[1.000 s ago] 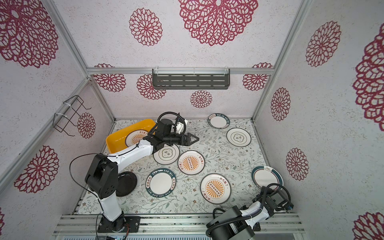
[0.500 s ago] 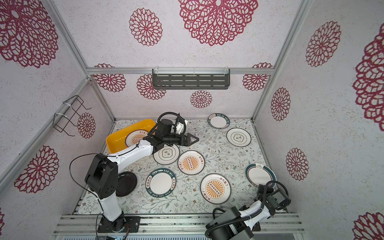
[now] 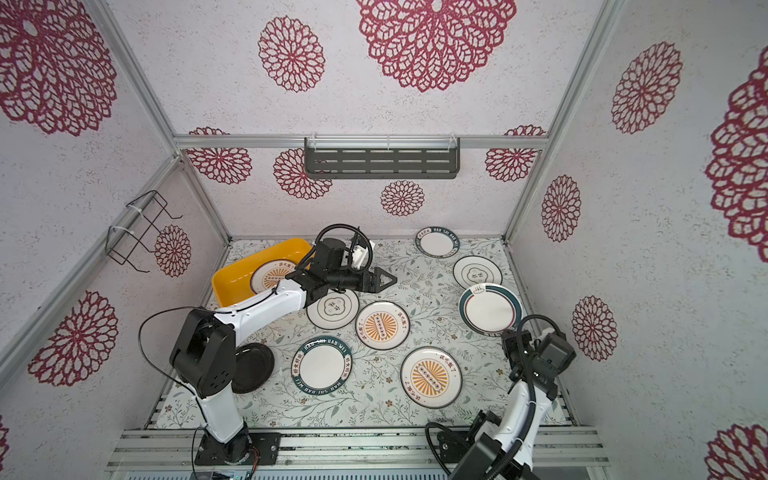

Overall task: Place the plates into the plastic bin on the countertop
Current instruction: 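Carry the raised plate toward the left gripper at table centre, then grasp the plate rim with the left gripper while the right gripper holds it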

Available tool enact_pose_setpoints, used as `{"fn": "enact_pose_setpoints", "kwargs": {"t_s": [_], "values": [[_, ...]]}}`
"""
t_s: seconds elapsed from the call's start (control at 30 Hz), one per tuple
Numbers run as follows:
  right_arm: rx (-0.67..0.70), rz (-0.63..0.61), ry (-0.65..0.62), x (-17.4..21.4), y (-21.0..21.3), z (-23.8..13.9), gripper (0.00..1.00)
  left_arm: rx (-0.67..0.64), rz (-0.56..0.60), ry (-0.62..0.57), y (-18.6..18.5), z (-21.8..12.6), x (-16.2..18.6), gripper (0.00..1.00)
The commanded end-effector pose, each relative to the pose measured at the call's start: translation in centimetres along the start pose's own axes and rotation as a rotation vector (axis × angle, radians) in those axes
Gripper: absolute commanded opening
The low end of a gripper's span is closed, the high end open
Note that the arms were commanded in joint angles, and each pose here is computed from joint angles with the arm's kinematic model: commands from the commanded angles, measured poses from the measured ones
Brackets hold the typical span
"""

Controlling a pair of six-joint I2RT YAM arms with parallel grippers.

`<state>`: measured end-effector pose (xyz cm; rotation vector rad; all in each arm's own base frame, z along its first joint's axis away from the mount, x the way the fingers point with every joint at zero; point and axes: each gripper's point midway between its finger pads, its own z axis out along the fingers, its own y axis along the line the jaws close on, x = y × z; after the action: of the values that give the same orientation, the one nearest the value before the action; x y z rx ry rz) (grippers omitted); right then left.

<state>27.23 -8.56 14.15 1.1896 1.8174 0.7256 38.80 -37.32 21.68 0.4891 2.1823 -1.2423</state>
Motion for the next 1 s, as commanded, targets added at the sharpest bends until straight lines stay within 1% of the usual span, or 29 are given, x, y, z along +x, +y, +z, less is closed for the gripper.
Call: {"fn": "enact_pose_setpoints", "kwargs": {"t_s": [0.0, 0.13, 0.3, 0.43, 0.5, 0.63, 0.83, 0.97], "values": [[-0.14, -0.095, 0.015, 0.0, 5.6, 0.0, 0.0, -0.034, 0.0, -0.024, 0.8, -1.1, -1.4, 0.99], [-0.191, -0.173, 0.097, 2.4, 9.0, 0.9, 0.0, -0.043, -0.022, -0.026, 1.5, -1.4, -1.6, 1.0], [-0.289, -0.277, 0.214, 6.4, 13.8, 2.0, 0.0, -0.031, -0.037, -0.01, 1.7, -1.3, -1.3, 0.99], [-0.297, -0.38, 0.305, 9.9, 16.2, 3.2, 0.0, -0.002, -0.04, 0.014, 1.5, -1.1, -1.0, 0.97], [-0.318, -0.412, 0.345, 11.4, 17.4, 3.7, 0.0, -0.008, -0.052, 0.021, 1.8, -1.0, -1.0, 0.96], [-0.373, -0.451, 0.401, 13.3, 19.3, 4.2, 0.0, -0.033, -0.072, 0.032, 2.9, -1.0, -0.8, 0.9], [-0.448, -0.475, 0.443, 14.7, 21.4, 3.6, 0.0, -0.108, -0.103, 0.04, 5.2, -1.1, -0.4, 0.79], [-0.474, -0.481, 0.455, 15.1, 22.1, 3.1, 0.0, -0.101, -0.125, 0.033, 5.8, -1.1, -0.7, 0.7]]}}
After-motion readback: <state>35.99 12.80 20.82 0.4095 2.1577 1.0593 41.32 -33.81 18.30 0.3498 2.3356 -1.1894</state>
